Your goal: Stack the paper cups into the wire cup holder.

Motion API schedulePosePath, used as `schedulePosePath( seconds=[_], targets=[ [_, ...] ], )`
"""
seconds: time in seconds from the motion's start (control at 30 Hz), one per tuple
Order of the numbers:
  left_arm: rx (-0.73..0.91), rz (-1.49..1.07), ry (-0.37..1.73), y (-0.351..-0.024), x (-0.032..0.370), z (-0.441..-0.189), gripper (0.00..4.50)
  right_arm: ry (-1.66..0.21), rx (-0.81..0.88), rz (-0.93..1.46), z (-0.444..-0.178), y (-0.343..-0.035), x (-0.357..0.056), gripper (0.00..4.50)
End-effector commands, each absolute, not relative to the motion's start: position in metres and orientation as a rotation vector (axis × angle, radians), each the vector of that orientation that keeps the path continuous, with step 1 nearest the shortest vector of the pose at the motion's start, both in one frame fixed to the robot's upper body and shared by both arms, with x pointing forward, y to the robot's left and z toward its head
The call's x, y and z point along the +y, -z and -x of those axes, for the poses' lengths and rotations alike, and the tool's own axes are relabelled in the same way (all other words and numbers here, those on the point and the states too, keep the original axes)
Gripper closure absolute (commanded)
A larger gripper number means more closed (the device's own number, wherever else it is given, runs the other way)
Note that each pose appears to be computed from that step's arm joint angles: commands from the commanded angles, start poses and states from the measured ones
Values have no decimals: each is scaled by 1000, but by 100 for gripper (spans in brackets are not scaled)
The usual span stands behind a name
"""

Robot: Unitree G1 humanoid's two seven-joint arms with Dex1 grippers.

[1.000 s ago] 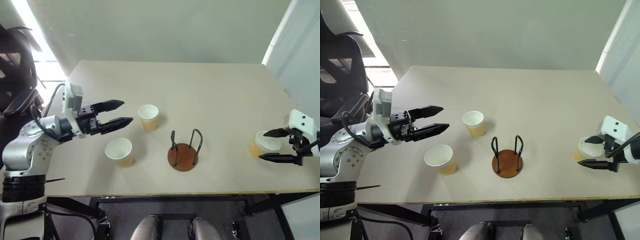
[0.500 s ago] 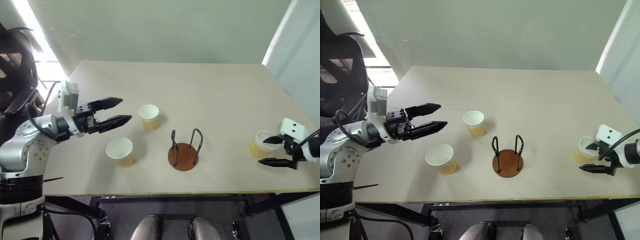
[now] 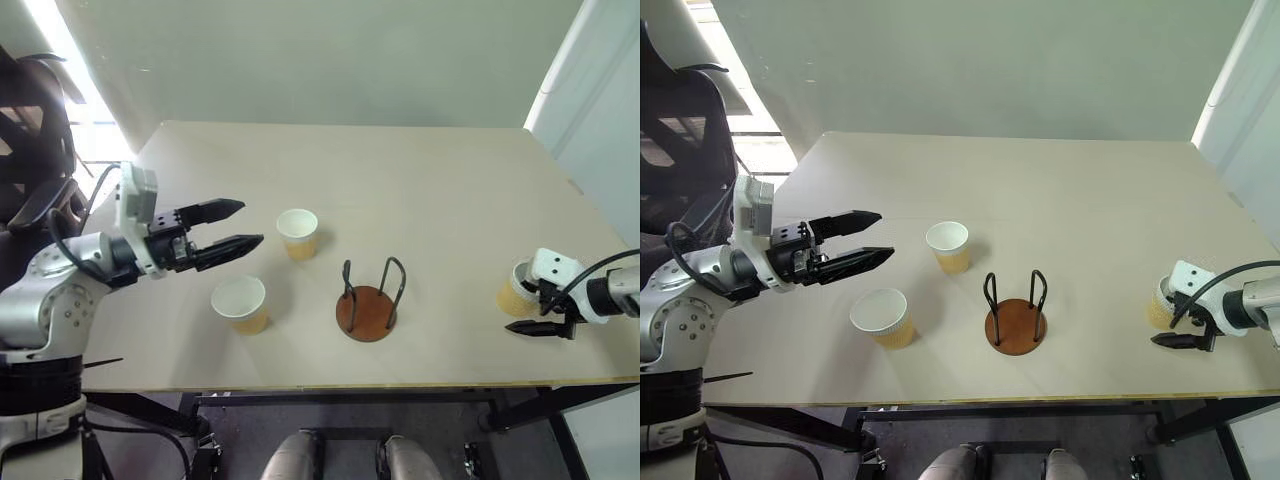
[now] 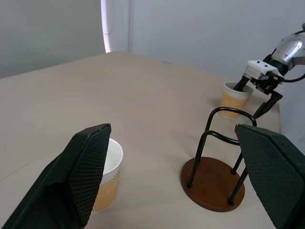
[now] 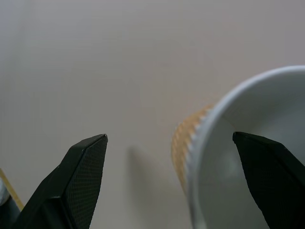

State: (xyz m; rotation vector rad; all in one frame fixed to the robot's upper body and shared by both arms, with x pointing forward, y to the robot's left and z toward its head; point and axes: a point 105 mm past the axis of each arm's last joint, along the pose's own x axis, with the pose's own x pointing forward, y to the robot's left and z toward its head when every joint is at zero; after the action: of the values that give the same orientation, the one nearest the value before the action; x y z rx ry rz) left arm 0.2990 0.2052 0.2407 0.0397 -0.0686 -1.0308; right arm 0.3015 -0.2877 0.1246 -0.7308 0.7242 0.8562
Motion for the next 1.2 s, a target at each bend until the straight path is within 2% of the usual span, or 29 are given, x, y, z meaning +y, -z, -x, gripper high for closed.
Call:
schedulePosePath(
  seconds=[0.03, 0.37, 0.4, 0.5, 0.73, 0.87, 1.07, 1.2],
  targets=[
    [-115, -77, 1024, -255, 207, -291, 0, -856, 694, 767, -307, -135, -286, 77],
    [-115, -80, 1007, -256, 210, -289, 0, -854, 677, 799, -313, -142, -286, 431],
    [-115, -81, 1006, -256, 210, -288, 0, -859, 671, 803, -313, -145, -285, 448],
    [-112, -82, 1013, -256, 210, -287, 0, -901, 640, 795, -309, -155, -276, 448],
    [-45, -128, 1123, -255, 201, -272, 0, -1039, 427, 728, -296, -217, -235, 448],
    [-38, -95, 1310, -266, 182, -245, 0, -1134, 272, 716, -287, -255, -204, 448],
    [158, -121, 1392, -244, 186, -226, 0, -1267, 143, 686, -276, -276, -167, 448],
    [174, -141, 1336, -240, 194, -232, 0, -1402, 74, 646, -260, -285, -136, 448]
  ],
)
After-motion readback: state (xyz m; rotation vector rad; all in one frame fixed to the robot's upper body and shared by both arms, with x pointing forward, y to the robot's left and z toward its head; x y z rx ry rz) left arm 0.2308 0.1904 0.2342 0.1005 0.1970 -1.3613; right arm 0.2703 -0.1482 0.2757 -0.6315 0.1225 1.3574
